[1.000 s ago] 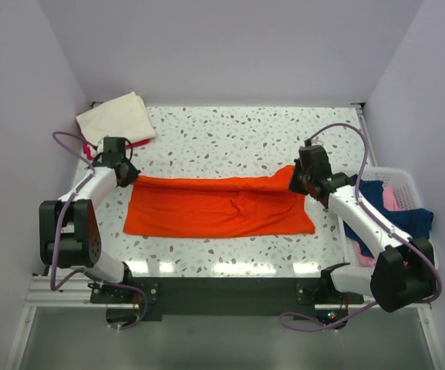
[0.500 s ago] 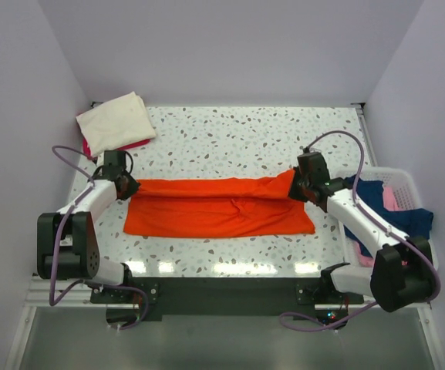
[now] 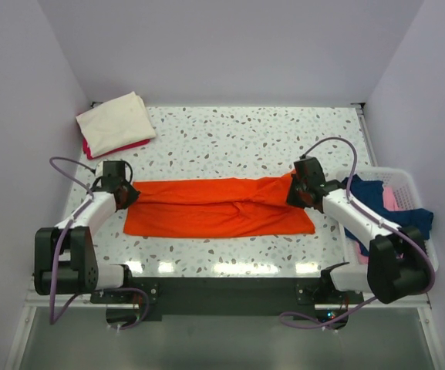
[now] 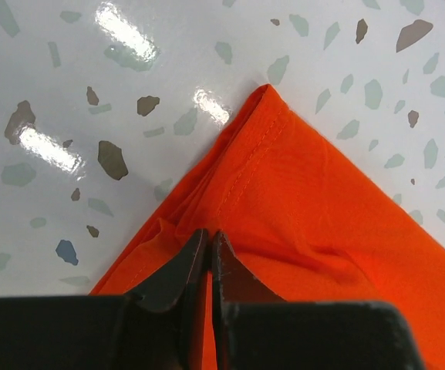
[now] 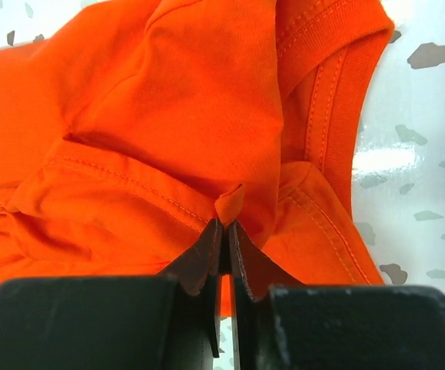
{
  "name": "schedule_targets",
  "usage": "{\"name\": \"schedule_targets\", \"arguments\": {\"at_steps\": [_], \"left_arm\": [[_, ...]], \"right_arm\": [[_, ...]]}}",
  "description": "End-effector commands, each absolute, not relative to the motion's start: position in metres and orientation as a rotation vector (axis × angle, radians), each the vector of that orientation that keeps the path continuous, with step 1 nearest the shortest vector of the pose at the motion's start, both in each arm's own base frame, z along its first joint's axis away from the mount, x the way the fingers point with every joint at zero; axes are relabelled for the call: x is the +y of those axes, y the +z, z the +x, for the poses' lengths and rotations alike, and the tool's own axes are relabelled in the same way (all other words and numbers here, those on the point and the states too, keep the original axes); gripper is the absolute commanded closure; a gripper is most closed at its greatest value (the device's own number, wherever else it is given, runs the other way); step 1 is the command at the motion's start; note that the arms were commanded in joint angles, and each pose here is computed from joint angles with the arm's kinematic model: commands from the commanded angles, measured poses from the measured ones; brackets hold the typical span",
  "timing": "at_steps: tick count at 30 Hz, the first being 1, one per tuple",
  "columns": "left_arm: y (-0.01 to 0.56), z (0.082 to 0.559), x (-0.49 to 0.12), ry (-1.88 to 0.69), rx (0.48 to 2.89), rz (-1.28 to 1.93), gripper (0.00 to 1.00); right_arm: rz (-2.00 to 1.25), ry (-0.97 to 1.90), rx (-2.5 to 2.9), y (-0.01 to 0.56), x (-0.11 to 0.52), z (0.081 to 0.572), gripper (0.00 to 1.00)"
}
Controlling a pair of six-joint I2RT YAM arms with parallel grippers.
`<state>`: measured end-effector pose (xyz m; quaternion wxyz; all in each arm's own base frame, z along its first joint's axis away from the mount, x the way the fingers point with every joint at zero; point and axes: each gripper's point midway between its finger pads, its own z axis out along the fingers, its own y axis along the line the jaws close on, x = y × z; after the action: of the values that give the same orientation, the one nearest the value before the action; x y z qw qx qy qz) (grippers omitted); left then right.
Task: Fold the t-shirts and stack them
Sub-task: Fold the tshirt
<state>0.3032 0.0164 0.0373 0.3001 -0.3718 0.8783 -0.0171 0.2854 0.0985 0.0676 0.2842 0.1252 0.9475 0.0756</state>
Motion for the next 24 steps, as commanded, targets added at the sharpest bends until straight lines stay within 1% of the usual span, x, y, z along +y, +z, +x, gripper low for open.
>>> {"name": "schedule_targets", "arguments": {"at_steps": [1,2,3,4,5,6,7,8,11,14,17,21,24], "left_arm": [[0.053,0.313,0.021,-0.078,2.223,-1.0,0.89],[0.056,0.313,0.021,-0.083,2.212,-0.997,0.83],[0.057,0.313,0.021,-0.088,2.207,-0.997,0.8],[0.058,0.313,0.021,-0.09,2.204,-0.998,0.78],[0.063,0.313,0.021,-0.096,2.187,-0.995,0.75],[0.065,0.313,0.022,-0.094,2.177,-1.0,0.67],[0.068,0.312,0.022,-0.091,2.172,-1.0,0.62],[0.072,0.312,0.023,-0.09,2.16,-0.997,0.59],[0.08,0.314,0.022,-0.105,2.147,-0.974,0.56],[0.082,0.319,0.012,-0.156,2.166,-0.933,0.57],[0.079,0.325,-0.001,-0.189,2.182,-0.899,0.59],[0.075,0.336,-0.025,-0.222,2.228,-0.829,0.61],[0.068,0.34,-0.035,-0.213,2.263,-0.8,0.61]], "right_arm": [[0.347,0.248,2.535,0.062,0.106,0.287,0.93],[0.349,0.25,2.54,0.061,0.106,0.286,0.9],[0.348,0.253,2.538,0.062,0.107,0.286,0.87],[0.342,0.261,2.539,0.062,0.108,0.285,0.79],[0.34,0.267,2.536,0.063,0.109,0.285,0.76],[0.339,0.271,2.534,0.065,0.108,0.284,0.72],[0.33,0.283,2.53,0.067,0.11,0.284,0.66],[0.327,0.287,2.517,0.072,0.109,0.285,0.64],[0.309,0.306,2.489,0.086,0.111,0.286,0.55],[0.293,0.312,2.455,0.096,0.112,0.293,0.5],[0.26,0.337,2.426,0.104,0.12,0.31,0.49],[0.241,0.34,2.429,0.09,0.13,0.337,0.49],[0.2,0.351,2.407,0.093,0.142,0.353,0.48]]}}
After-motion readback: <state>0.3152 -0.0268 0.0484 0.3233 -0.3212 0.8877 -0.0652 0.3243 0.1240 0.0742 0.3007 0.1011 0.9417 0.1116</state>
